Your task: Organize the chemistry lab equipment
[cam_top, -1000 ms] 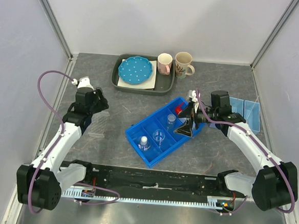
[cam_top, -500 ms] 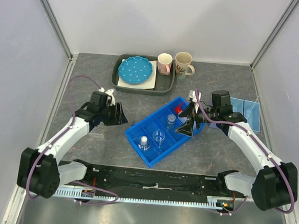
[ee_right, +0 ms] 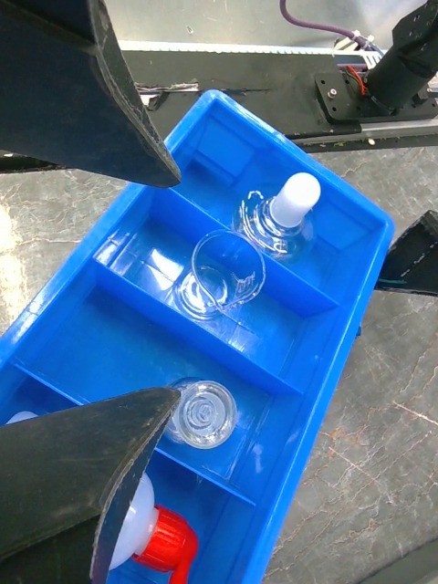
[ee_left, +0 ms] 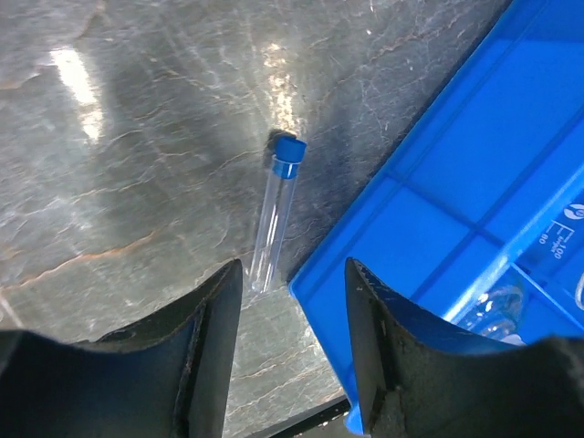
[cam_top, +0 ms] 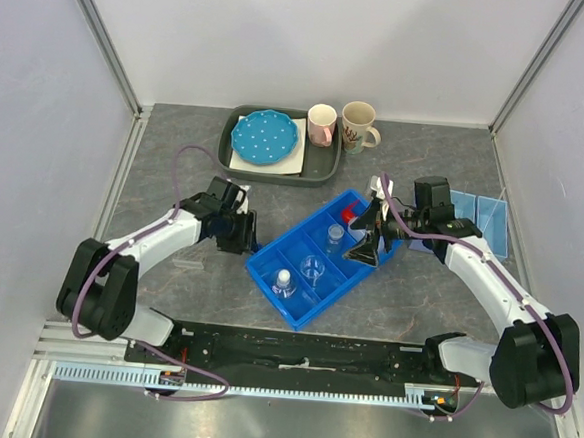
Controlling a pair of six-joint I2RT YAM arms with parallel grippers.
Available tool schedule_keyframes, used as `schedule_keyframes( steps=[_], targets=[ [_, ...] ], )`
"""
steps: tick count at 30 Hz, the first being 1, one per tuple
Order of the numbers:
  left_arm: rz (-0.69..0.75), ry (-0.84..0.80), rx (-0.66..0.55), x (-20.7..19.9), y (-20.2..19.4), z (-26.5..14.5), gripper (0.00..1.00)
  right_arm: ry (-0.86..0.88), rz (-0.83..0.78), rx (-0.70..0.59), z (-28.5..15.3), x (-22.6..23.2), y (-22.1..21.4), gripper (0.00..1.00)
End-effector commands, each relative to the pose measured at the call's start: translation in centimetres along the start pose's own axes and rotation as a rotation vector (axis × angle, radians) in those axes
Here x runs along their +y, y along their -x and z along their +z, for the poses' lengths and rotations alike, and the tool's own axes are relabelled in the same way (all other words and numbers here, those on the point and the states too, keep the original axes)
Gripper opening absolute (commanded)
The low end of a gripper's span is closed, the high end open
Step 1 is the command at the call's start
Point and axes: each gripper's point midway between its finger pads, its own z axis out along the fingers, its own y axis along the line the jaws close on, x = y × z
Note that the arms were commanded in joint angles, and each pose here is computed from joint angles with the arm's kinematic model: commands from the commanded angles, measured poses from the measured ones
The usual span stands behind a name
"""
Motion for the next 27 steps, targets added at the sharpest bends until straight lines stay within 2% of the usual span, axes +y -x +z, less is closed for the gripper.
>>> schedule_keyframes(
  steps=[1,4,12,21,27],
  targets=[
    [0.084,-0.056,0.070,-1.7,-0.5,0.9,0.56,0.004,-0.065,-0.029,-0.2,-0.4,1.7,0.98],
    [0.089,-0.013,0.108,-1.1,-1.0,1.9,0.56,0.003,-0.064,-0.029,-0.2,-0.5,1.7,0.98],
    [0.098,0.132,0.098,0.8,-0.3,2.8,0.54,0.009,-0.062,-0.027,-0.1,-0.5,1.6,0.98],
    [0.102,0.233,0.168,2.4,-2.2,4.5,0.29,0.007,-0.065,-0.028,-0.2,-0.5,1.7,0.98],
    [0.083,0.260,0.108,2.7,-1.5,3.8,0.18,0.011,-0.065,-0.030,-0.2,-0.4,1.8,0.98]
  ],
)
